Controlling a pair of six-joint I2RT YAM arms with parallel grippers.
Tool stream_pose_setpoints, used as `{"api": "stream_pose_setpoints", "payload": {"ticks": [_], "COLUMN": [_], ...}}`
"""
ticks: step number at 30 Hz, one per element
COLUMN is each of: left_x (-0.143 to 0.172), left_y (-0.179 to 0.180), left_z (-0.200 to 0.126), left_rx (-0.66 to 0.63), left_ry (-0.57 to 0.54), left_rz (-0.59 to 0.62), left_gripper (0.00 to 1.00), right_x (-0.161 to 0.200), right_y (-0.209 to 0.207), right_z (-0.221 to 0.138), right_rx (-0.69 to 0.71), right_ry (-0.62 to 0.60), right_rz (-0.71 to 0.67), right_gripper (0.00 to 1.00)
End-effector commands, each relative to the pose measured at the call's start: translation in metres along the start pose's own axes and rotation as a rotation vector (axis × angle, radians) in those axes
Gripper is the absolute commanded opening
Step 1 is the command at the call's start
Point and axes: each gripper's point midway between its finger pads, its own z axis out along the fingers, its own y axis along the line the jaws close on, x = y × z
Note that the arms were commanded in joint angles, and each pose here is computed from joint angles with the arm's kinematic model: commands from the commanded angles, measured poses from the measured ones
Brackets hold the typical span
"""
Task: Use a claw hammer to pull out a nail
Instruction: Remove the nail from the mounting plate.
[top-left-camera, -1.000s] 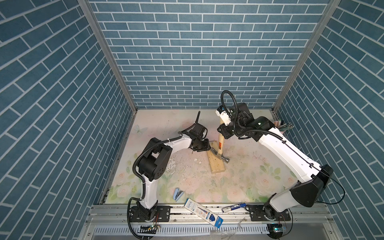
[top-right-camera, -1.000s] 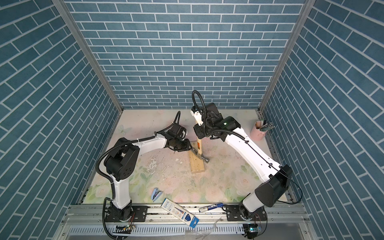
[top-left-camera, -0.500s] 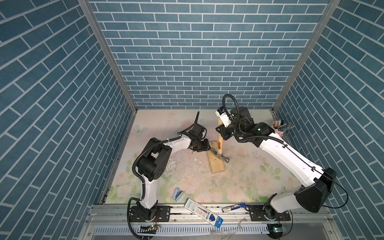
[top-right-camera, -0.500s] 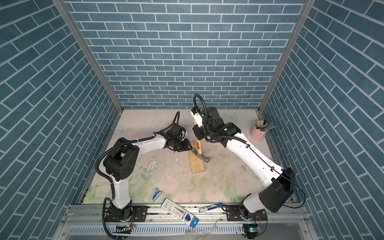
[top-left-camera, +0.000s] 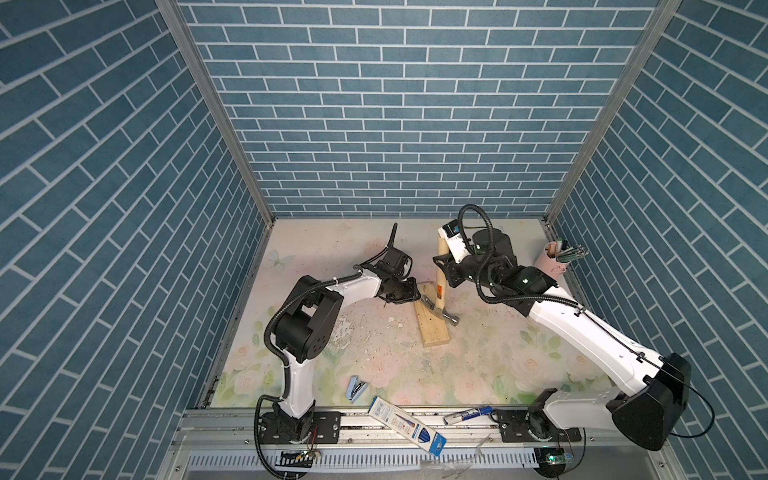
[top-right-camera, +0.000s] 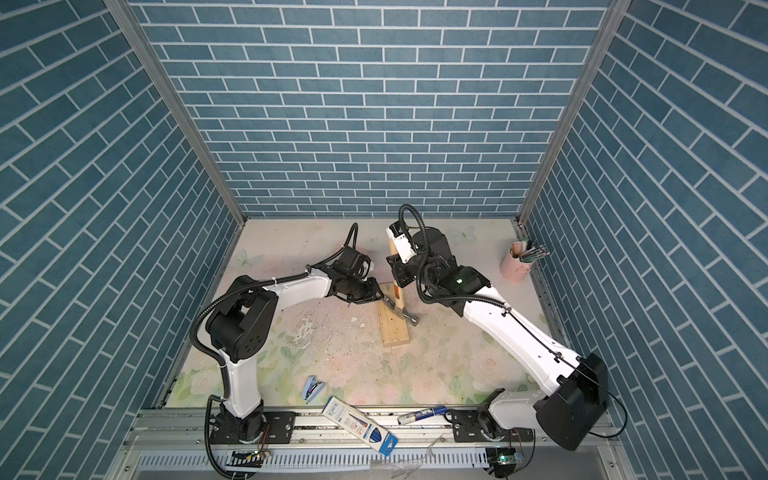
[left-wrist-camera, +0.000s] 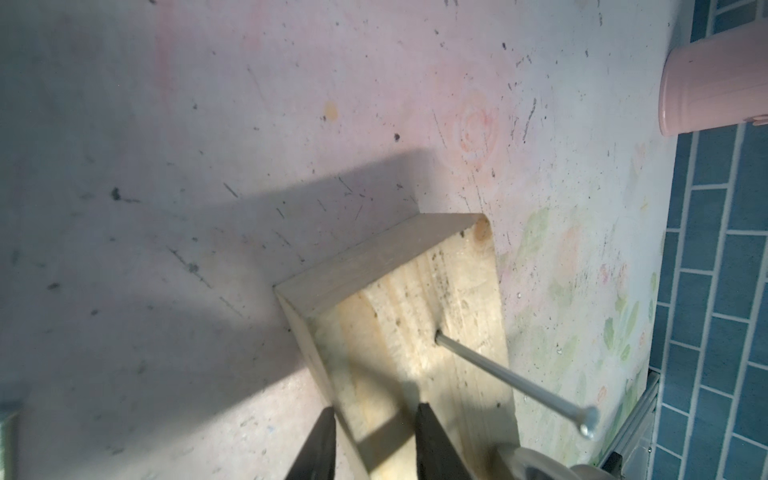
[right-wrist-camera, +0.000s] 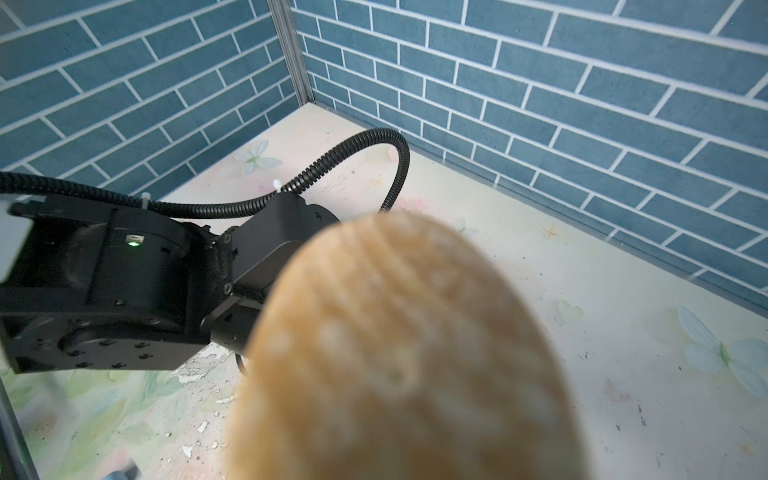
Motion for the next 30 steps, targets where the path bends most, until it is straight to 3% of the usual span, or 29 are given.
{"api": "stream_pose_setpoints", "payload": {"ticks": [1, 19, 30], "left_x": [0.016, 0.023, 0.027], "left_y": [0.025, 0.031, 0.034], "left_z": [0.007, 0.013, 0.017], "left_rx": [-0.070, -0.072, -0.073], "left_ry": [0.045, 0.067, 0.077], "left_rz": [-0.044, -0.066, -0.082], "left_gripper": [0.32, 0.31, 0.31], "right_x": [-0.021, 0.006, 0.019], "right_y": [-0.006, -0.014, -0.005], "right_z": [-0.008, -0.025, -0.031], "right_rx": [0.035, -0.053, -0.129], "right_ry": [-0.142, -0.340, -0.406], "right_rz": [-0.046, 0.039, 0.021], "right_gripper": [0.00, 0.00, 0.00]}}
